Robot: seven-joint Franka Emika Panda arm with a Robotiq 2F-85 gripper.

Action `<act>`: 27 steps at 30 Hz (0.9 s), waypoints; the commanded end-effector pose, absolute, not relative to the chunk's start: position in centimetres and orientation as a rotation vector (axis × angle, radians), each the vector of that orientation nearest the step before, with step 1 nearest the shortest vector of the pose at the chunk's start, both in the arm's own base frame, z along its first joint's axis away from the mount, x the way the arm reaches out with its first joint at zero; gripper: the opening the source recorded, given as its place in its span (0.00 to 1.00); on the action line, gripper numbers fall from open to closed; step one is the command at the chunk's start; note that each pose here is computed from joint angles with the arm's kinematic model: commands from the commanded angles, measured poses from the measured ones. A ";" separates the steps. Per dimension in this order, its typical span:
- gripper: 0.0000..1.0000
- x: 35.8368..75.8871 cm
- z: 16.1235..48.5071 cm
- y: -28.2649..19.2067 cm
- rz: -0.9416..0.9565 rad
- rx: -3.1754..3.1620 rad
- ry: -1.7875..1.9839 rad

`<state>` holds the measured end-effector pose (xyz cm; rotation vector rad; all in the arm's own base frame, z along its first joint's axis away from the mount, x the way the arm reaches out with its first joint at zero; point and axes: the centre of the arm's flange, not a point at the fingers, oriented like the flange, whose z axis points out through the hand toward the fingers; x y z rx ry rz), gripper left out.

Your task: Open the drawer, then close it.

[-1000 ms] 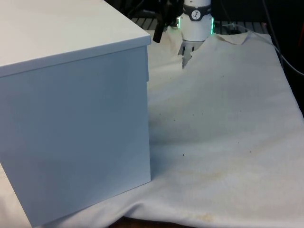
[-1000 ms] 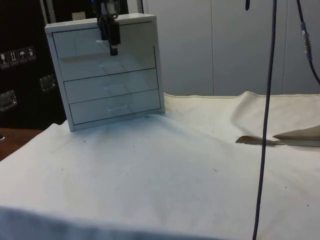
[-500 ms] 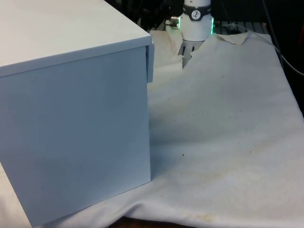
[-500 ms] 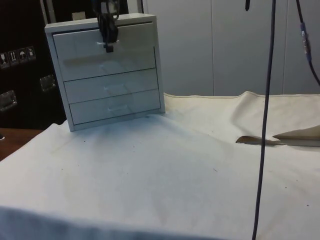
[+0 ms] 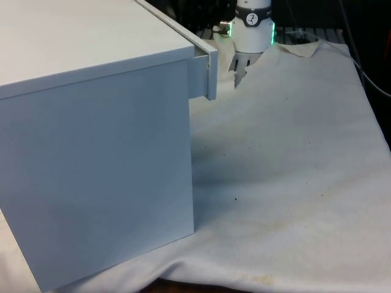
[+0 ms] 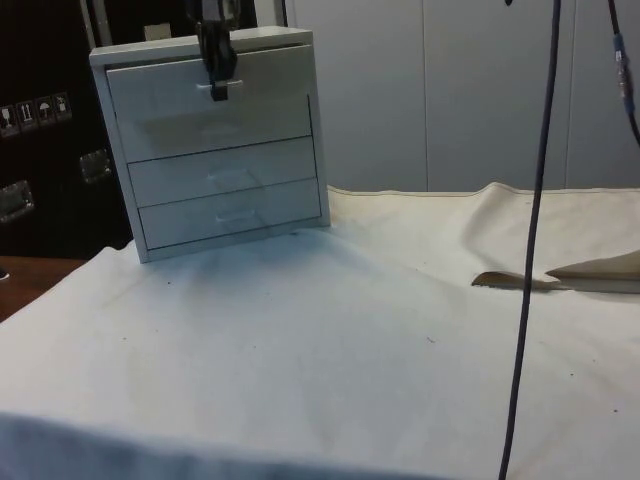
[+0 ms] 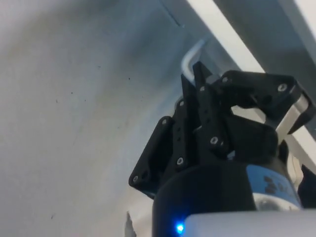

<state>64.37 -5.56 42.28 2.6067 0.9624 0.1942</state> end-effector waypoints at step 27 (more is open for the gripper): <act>0.00 61.1 41.6 -0.7 0.209 2.645 0.936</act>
